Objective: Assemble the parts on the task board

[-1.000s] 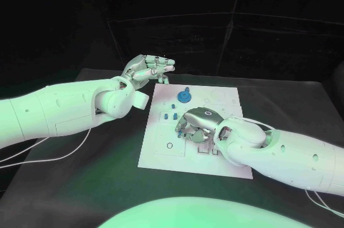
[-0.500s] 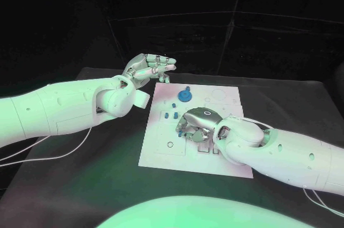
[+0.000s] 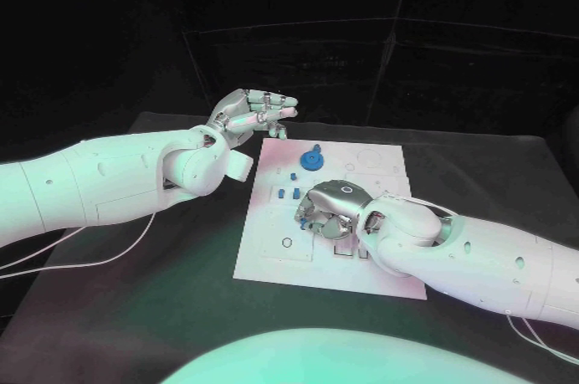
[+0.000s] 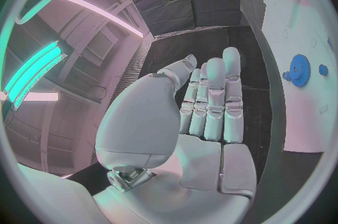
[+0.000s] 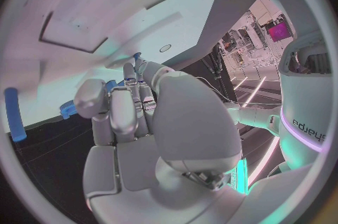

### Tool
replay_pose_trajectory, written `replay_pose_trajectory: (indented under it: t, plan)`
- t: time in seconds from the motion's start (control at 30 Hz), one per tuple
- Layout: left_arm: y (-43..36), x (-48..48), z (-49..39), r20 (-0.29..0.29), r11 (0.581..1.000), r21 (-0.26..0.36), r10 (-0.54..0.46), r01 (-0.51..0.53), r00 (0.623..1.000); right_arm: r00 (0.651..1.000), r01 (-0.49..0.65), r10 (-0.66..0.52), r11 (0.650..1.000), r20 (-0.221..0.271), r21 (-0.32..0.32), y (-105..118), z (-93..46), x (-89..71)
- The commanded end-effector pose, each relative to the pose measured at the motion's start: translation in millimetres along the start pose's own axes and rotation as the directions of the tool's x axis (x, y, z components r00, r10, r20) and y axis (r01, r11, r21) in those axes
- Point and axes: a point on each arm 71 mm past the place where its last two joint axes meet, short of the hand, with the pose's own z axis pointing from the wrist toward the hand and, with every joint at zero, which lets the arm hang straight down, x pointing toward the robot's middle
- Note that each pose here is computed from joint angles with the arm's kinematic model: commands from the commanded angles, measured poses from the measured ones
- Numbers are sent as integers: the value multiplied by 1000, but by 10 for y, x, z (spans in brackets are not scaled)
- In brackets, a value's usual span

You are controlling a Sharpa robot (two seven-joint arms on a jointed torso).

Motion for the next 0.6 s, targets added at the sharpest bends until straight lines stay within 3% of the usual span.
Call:
replay_pose_trajectory:
  t: [0.03, 0.3, 0.6]
  plan:
    - [-13, 8, 7, -10, 1000, 8, -9, 9, 1000, 999, 14, -14, 1000, -47, 2, 0, -1, 52]
    - [-11, -6, 8, -7, 1000, 6, -8, 8, 1000, 998, 11, -11, 1000, -55, -8, 28, -10, 65]
    - [-3, 8, 11, -14, 1000, -5, -11, 11, 1000, 999, 20, -20, 1000, -28, 5, 40, -11, 52]
